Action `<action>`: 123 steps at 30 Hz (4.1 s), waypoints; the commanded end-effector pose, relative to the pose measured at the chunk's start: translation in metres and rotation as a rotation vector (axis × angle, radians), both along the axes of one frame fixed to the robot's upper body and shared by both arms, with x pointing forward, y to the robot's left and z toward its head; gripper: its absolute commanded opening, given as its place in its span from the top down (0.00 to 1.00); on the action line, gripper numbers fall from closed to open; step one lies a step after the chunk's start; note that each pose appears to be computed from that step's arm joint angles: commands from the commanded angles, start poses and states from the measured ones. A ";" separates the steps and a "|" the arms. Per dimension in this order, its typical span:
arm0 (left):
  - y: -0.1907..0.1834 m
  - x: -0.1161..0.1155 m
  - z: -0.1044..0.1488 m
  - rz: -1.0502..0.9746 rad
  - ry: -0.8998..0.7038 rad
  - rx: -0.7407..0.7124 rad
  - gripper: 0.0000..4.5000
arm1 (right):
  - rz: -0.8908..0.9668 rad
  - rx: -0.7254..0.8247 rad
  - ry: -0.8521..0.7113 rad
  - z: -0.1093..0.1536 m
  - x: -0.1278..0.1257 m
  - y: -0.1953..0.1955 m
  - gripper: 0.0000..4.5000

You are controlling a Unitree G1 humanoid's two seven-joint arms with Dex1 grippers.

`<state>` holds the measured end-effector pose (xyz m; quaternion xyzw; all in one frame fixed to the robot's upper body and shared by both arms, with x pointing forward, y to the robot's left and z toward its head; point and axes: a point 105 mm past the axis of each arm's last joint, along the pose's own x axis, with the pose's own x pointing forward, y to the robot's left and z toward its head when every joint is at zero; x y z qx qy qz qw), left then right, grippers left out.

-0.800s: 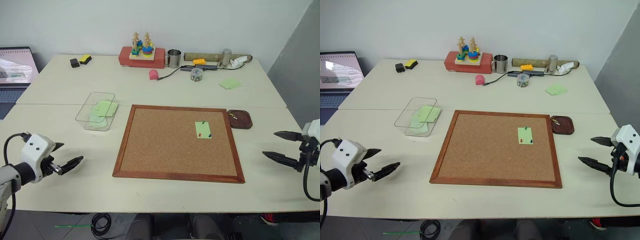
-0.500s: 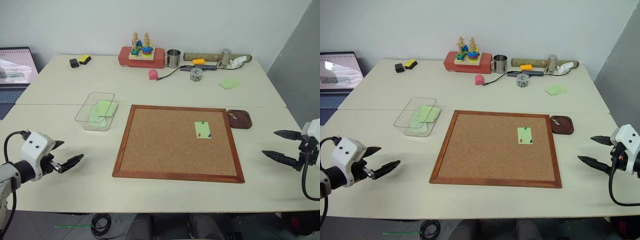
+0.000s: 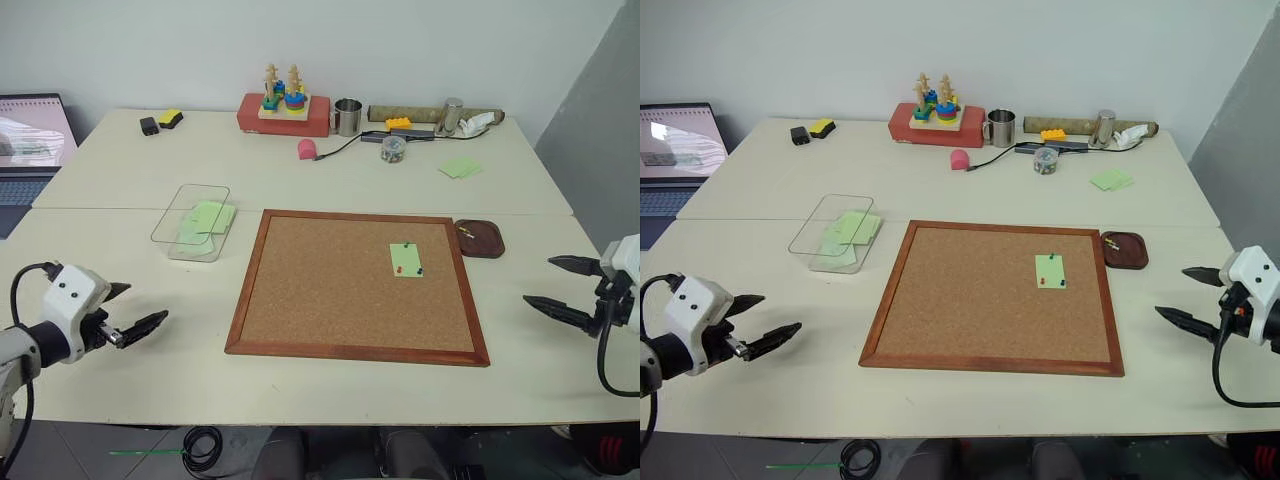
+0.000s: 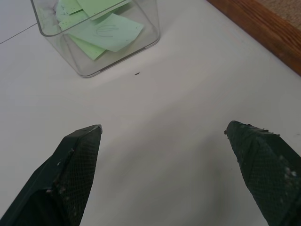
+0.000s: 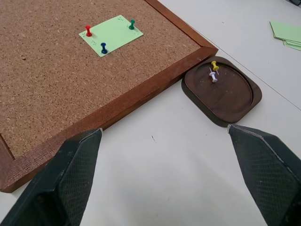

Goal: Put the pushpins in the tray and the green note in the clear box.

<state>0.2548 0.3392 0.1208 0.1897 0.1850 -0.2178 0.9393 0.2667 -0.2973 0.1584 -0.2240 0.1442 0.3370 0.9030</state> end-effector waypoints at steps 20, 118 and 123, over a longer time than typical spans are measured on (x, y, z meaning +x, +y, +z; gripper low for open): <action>-0.144 0.017 0.038 -0.517 -0.096 -0.091 0.46 | 0.072 0.039 -0.068 0.014 0.002 0.034 0.00; -0.257 0.079 -0.066 -0.521 -0.023 -0.220 1.00 | -0.140 0.180 -0.096 0.012 0.134 0.077 0.99; -0.259 0.078 -0.067 -0.529 -0.022 -0.219 1.00 | -0.259 0.086 -0.067 0.000 0.135 0.046 0.99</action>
